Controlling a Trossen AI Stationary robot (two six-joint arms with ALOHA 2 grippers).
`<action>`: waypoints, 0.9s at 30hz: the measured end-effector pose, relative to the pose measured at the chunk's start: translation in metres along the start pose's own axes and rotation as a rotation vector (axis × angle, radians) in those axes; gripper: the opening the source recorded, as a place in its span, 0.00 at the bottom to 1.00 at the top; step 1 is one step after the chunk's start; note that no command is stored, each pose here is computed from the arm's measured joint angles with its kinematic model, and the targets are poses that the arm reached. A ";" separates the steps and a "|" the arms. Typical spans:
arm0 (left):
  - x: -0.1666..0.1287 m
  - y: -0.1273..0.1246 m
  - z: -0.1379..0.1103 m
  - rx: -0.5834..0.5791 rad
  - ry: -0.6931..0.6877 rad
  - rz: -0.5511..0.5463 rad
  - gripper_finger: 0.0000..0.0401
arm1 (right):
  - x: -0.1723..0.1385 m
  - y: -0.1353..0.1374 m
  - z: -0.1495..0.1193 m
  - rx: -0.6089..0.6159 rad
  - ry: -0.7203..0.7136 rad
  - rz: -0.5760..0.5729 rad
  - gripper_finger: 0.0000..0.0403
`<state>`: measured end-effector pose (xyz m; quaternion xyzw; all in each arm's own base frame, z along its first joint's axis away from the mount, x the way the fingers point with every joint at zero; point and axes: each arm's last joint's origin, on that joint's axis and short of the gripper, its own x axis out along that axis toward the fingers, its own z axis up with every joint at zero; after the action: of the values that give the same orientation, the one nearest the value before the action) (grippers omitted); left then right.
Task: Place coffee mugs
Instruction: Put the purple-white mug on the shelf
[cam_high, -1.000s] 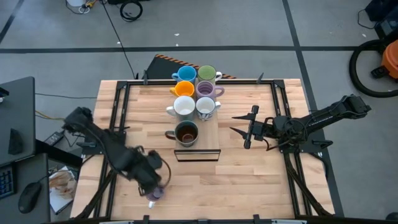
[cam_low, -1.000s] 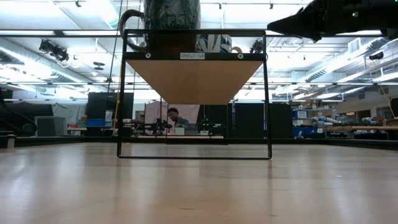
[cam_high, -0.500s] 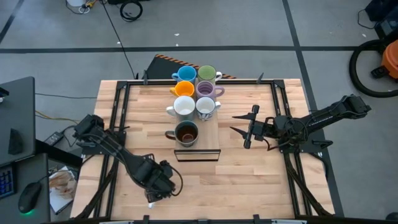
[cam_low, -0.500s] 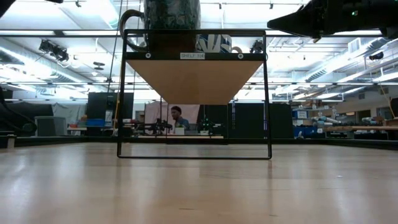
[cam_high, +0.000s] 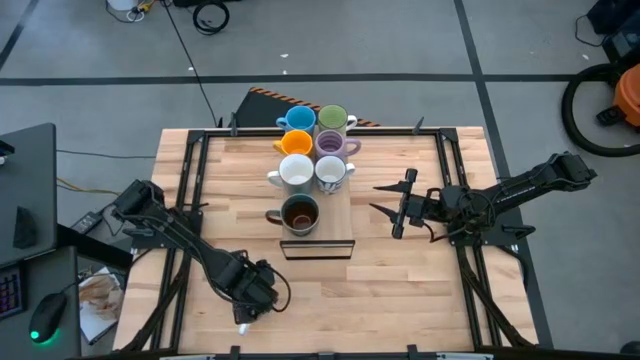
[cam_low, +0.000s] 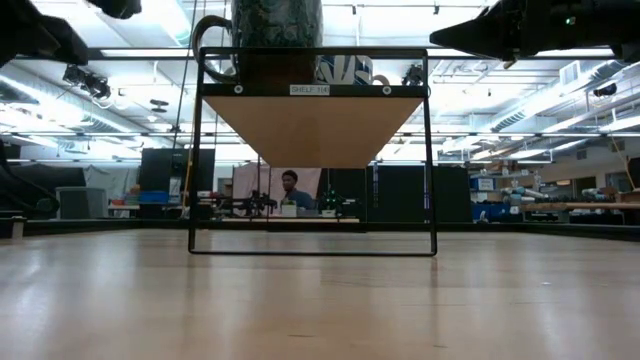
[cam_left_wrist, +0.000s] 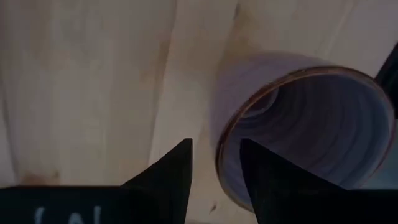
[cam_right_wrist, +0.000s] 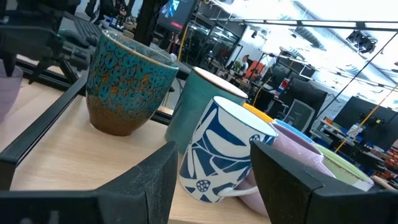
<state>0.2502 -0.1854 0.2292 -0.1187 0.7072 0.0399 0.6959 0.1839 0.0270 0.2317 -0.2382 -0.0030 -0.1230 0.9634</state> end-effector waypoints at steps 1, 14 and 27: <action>0.002 0.001 -0.001 -0.001 0.003 -0.009 0.35 | 0.000 0.000 0.000 0.000 0.000 0.000 0.52; 0.017 0.011 0.018 -0.183 -0.092 -0.059 0.06 | 0.000 0.000 0.000 0.008 0.000 0.000 0.52; 0.011 0.030 0.056 -0.502 -0.265 -0.149 0.07 | 0.000 0.000 0.000 0.006 0.004 0.002 0.52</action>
<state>0.2979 -0.1453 0.2137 -0.3324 0.5673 0.1777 0.7322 0.1839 0.0270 0.2312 -0.2351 -0.0009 -0.1223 0.9643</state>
